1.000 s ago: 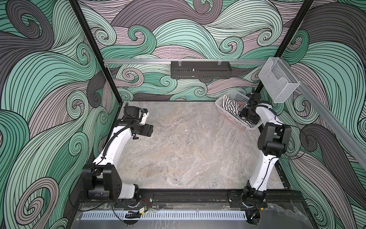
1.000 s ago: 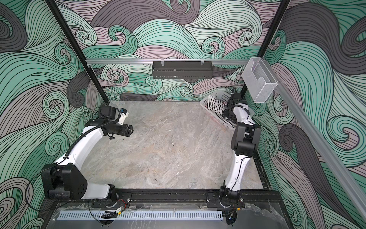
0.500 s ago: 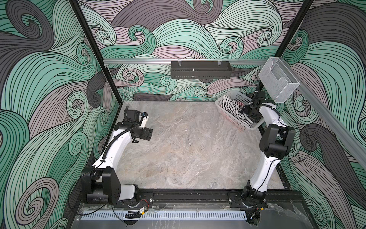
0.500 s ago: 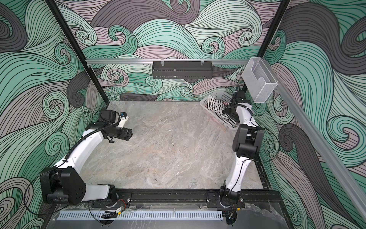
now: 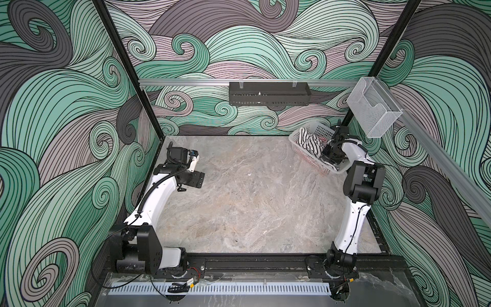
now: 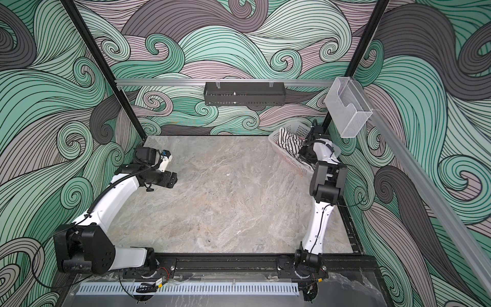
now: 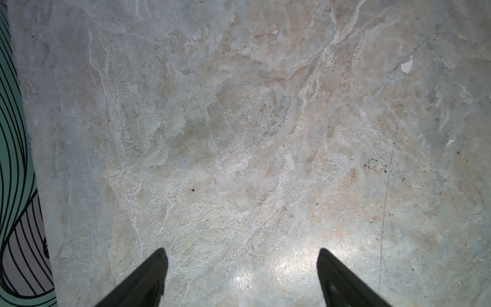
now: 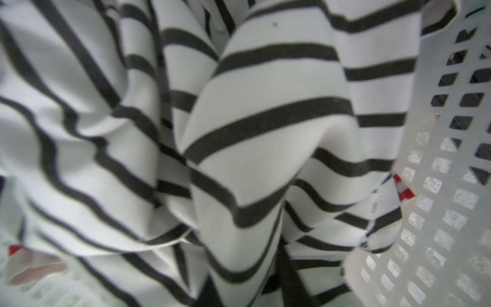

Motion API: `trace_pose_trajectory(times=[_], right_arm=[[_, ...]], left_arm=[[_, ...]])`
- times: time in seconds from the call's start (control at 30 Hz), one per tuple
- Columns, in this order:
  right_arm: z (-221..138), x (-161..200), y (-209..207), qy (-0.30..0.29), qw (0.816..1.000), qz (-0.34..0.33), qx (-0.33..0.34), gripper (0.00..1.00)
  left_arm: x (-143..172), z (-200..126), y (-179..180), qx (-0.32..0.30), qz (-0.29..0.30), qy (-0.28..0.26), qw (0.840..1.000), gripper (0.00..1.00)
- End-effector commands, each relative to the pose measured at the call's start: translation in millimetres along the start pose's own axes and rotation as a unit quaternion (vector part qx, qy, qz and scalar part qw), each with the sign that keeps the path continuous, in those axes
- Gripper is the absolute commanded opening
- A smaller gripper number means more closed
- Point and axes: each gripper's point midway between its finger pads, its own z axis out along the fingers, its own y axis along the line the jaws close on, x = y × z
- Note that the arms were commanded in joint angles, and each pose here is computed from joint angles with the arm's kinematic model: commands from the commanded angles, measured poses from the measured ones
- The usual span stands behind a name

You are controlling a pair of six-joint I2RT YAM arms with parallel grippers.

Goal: Fold and stack tank tops
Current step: Pick up the tank top from the basket.

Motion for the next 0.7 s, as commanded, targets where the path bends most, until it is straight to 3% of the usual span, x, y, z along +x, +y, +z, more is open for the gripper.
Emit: trace_pose_trajectory(times=[0.0,0.07,0.17,0.27,0.5,0.67], right_arm=[[-44.5,-7.2,12.9,-0.027,0.999,-0.004,-0.027,0.00],[-65.1,-13.0,25.9,-0.055,0.997,-0.010,-0.059,0.00],[-69.7,-6.2,45.3,-0.027,0.990,0.021,-0.135,0.00],[-74.8,-3.5,60.6,-0.033,0.985,0.030,-0.168,0.00],[-68.1,15.8,66.8,-0.067,0.991,0.004,-0.116,0.00],[-82.0,40.8,64.4,-0.136,0.987,-0.038,-0.074,0.00]], left_arm=[[0.3,-2.3,0.7,-0.007,0.003,-0.005,1.000,0.91],[-2.4,-2.4,2.0,-0.010,-0.001,-0.008,1.000,0.91],[-7.0,-2.8,3.3,-0.011,-0.005,-0.009,1.000,0.91],[-9.6,-3.7,4.9,-0.013,-0.008,-0.001,1.000,0.91],[-9.1,2.2,6.0,-0.014,-0.016,0.010,1.000,0.90],[-7.5,3.9,5.4,-0.012,-0.018,0.011,1.000,0.90]])
